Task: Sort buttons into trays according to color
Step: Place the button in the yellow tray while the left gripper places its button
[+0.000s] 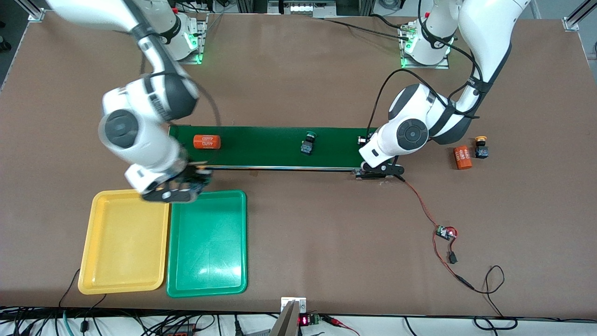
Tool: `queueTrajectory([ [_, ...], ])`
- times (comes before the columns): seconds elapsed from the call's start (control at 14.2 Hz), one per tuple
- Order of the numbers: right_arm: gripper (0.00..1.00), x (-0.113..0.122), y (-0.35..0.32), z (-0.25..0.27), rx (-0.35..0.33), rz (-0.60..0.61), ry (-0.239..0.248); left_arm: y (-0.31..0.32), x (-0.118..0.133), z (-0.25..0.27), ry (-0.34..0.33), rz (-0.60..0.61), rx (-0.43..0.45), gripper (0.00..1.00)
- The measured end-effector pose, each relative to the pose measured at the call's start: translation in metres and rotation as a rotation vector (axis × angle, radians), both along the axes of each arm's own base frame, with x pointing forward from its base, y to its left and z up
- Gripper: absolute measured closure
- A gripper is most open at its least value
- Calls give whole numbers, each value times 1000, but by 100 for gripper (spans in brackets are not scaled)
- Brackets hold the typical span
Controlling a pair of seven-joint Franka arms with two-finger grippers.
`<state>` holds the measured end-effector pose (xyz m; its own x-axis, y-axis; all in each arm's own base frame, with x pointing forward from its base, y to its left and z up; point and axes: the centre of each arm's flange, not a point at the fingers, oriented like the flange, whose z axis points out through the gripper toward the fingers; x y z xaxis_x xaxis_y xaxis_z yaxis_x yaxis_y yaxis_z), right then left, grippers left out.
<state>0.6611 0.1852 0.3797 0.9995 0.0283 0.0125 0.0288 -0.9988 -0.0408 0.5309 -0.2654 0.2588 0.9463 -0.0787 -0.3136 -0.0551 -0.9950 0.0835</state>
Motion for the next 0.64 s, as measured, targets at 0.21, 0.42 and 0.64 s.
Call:
queueTrajectory([
  [0.21, 60, 18, -78, -15, -2, 34, 16, 13, 14, 20, -52, 36, -1, 25],
  [0.42, 60, 26, -127, -38, -11, 50, 39, 88, 41, 59, -92, 159, 35, 0],
  [0.64, 60, 36, -181, -76, -97, 88, 26, 190, 58, 67, -81, 316, 60, 0],
])
